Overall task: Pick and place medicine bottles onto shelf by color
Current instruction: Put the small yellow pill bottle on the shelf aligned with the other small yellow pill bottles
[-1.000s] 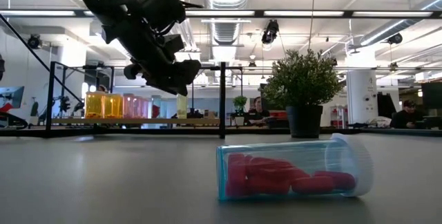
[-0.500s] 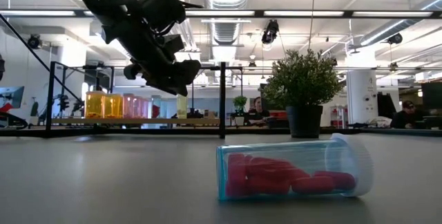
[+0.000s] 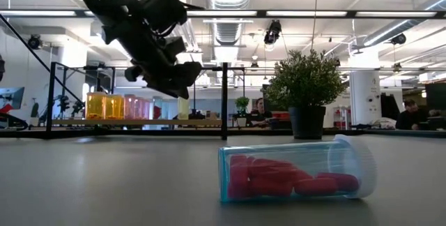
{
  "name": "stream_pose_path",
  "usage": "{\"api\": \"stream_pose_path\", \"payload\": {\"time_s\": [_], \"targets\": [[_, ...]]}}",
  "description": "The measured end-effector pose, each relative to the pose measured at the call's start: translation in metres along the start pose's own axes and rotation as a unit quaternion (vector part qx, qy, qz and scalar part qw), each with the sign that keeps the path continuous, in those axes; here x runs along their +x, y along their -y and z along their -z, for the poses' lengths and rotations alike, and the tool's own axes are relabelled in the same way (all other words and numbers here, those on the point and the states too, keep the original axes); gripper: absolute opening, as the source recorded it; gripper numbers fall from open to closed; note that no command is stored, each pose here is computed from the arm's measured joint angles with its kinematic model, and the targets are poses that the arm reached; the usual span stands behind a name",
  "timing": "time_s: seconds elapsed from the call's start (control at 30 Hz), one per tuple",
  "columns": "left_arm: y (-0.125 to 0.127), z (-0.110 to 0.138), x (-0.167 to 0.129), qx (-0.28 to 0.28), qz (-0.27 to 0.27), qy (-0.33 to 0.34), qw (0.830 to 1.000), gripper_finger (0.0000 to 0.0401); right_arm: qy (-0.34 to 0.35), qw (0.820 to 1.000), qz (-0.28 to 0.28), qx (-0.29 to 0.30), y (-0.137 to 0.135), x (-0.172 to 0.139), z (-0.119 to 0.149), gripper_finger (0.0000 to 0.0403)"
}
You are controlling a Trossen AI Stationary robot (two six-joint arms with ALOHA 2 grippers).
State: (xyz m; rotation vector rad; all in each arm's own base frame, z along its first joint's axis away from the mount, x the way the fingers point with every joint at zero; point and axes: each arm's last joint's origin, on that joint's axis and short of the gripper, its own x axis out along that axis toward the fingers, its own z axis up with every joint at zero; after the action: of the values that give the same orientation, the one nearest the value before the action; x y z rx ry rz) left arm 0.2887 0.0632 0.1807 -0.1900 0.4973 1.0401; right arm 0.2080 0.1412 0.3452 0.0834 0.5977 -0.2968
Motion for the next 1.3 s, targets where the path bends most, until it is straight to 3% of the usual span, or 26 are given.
{"api": "stream_pose_path", "payload": {"time_s": [0.57, 0.7, 1.03, 1.3], "targets": [[-0.007, 0.004, 0.004, 0.001, -0.026, -0.006, 1.0, 0.012, 0.0, 1.0, 0.0, 0.0, 0.0, 0.0, 0.0, 0.0226], [-0.005, 0.006, 0.004, 0.002, 0.006, -0.026, 1.0, 0.012, 0.0, 1.0, 0.0, 0.0, 0.0, 0.0, 0.0, 0.0226], [-0.012, 0.004, 0.01, -0.007, -0.007, -0.028, 1.0, 0.012, 0.0, 1.0, 0.0, 0.0, 0.0, 0.0, 0.0, 0.0226], [-0.008, -0.002, 0.011, 0.012, 0.024, -0.001, 1.0, 0.012, 0.0, 1.0, 0.0, 0.0, 0.0, 0.0, 0.0, 0.0226]]}}
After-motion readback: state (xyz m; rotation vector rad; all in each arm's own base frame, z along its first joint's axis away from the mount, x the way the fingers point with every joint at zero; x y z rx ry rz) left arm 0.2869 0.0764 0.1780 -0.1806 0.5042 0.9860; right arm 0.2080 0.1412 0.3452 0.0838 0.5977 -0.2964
